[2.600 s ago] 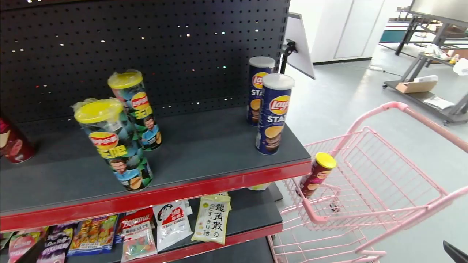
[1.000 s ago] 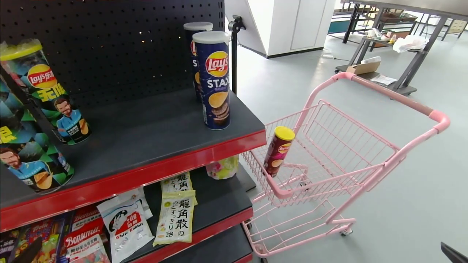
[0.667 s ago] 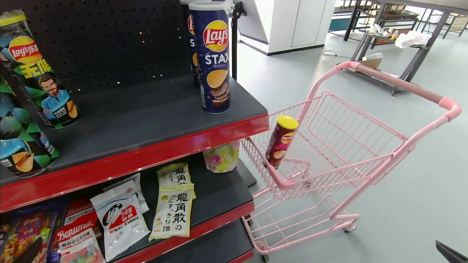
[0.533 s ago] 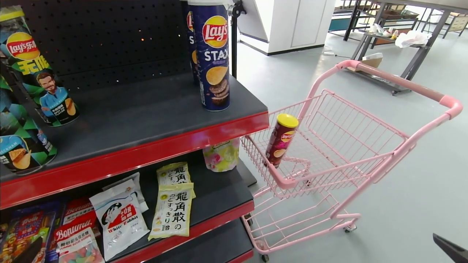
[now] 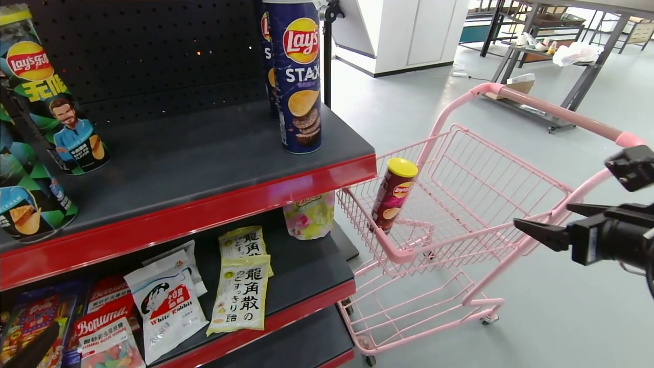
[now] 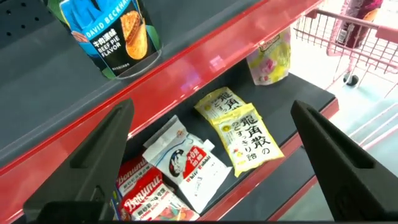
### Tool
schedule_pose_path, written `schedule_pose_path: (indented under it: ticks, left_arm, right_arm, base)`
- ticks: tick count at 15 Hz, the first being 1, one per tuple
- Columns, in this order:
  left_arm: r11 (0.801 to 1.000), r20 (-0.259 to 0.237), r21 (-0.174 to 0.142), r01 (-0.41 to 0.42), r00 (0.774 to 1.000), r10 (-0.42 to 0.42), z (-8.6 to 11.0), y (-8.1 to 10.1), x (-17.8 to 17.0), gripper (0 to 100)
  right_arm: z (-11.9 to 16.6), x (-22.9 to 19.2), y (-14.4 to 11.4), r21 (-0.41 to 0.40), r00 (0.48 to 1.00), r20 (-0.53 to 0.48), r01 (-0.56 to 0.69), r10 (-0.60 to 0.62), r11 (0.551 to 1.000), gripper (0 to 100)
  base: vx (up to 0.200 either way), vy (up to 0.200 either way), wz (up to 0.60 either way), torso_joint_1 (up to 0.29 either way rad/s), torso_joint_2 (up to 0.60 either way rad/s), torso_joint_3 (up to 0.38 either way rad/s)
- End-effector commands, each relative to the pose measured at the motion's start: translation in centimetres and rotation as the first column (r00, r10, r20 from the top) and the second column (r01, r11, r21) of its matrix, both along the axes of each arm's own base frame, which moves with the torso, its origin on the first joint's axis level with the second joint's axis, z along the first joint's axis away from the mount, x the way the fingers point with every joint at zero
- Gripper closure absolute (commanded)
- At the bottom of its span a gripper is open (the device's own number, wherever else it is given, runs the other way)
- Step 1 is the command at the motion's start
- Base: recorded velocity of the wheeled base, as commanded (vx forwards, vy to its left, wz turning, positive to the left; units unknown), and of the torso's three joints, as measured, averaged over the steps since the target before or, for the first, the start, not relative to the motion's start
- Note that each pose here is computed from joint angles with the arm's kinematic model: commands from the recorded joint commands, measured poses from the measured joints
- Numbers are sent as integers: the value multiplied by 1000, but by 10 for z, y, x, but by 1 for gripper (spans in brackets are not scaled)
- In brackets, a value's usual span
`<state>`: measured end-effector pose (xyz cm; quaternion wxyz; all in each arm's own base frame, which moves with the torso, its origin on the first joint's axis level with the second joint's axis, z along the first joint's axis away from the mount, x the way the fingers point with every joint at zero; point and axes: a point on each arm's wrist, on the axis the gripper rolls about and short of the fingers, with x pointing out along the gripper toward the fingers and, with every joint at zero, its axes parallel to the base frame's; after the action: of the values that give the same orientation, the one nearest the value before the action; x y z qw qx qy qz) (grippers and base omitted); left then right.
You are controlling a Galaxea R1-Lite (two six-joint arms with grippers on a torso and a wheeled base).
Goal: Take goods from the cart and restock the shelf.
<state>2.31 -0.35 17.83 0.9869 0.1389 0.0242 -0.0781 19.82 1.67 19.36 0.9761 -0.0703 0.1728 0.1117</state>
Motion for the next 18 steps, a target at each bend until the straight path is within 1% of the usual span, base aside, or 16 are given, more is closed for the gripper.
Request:
schedule_pose_path:
  ticks: [1,2,4,5,6,7,9,10,12,16,18]
  left_arm:
    - [1000,-11,3,-14,1000,14,3,-1,4,0]
    - [1000,-18,5,-15,1000,15,4,-1,6,0]
    - [1000,-43,9,-13,999,14,6,-2,12,0]
    - [1000,-52,5,-10,999,10,8,-3,15,0]
    - [1000,-58,-8,-10,998,9,10,-4,17,0]
    - [999,-59,-38,-12,998,10,17,-5,21,0]
    - [999,-55,-41,-1,998,-1,23,-6,24,0]
    - [999,-55,-42,2,998,-4,23,-6,24,0]
    - [998,-60,-45,37,997,-39,16,-6,20,0]
    - [998,-65,-42,37,997,-39,15,-6,20,0]
    - [999,-63,-41,35,997,-38,15,-6,20,0]
  right_arm:
    - [-31,63,16,42,991,-77,-104,107,994,0]
    - [-37,83,25,55,988,-86,-125,130,991,0]
    - [-44,117,42,125,983,-103,-136,149,983,0]
    - [-47,134,50,151,982,-107,-138,155,979,0]
    - [-50,142,53,156,981,-107,-142,159,978,0]
    - [-55,154,61,159,978,-104,-162,180,974,0]
    - [-70,163,68,175,968,-109,-205,225,963,0]
    - [-73,164,69,176,968,-109,-206,227,963,0]
    - [-84,172,73,178,968,-85,-218,236,960,0]
    - [-88,189,77,190,963,-60,-247,263,950,0]
    - [-91,205,79,192,963,-37,-257,268,947,0]
  base:
    - [0,0,0,0,0,0]
    - [0,0,0,0,0,0]
    - [0,0,0,0,0,0]
    - [0,0,0,0,0,0]
    - [0,0,0,0,0,0]
    - [0,0,0,0,0,0]
    - [0,0,0,0,0,0]
    - [0,0,0,0,0,0]
    - [0,0,0,0,0,0]
    - [0,0,0,0,0,0]
    - [0,0,0,0,0,0]
